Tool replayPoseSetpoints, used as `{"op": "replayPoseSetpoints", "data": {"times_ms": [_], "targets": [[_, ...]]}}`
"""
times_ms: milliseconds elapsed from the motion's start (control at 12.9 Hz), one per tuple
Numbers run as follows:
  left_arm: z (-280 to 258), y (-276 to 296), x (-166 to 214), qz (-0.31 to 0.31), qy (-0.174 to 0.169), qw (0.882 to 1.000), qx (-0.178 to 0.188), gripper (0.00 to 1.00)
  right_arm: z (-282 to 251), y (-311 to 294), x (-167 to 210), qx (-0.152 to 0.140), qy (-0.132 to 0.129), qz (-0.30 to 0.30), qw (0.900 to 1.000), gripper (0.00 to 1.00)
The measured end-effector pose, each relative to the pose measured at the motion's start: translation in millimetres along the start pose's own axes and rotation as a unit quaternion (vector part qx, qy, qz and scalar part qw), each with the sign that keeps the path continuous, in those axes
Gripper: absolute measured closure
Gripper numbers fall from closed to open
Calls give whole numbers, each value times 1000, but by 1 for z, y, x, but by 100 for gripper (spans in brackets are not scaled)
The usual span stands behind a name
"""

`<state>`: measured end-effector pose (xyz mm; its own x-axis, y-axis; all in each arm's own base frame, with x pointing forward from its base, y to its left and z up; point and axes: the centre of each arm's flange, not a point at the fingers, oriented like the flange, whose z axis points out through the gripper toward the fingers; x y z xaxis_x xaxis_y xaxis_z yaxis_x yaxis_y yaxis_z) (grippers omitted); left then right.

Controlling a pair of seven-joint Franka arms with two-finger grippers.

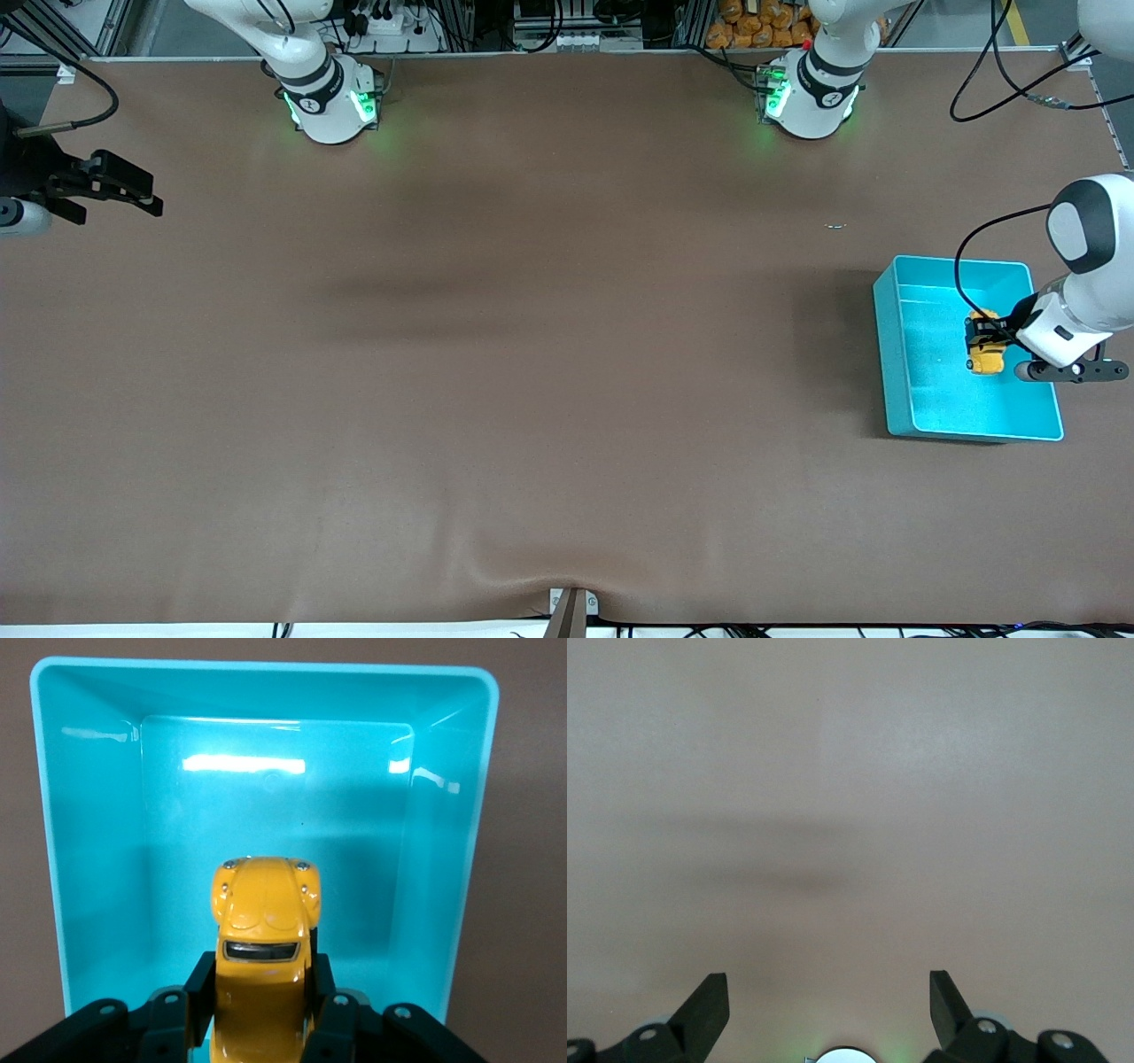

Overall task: Wind and store yellow beetle car
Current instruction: 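Lower the car into the bin and open the left gripper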

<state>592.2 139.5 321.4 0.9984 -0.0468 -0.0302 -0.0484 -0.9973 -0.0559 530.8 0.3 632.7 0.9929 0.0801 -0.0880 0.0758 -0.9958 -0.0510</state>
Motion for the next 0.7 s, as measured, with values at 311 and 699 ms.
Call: {"op": "replayPoseSetpoints", "data": {"times_ms": [311,699], "targets": [[16,0,-2,9,18,1000,0,54,0,0,0,0,-1,0,1000,0],[48,5,3,14,17,1000,-9,54,0,1,0,0,-1,1,1000,0]]}}
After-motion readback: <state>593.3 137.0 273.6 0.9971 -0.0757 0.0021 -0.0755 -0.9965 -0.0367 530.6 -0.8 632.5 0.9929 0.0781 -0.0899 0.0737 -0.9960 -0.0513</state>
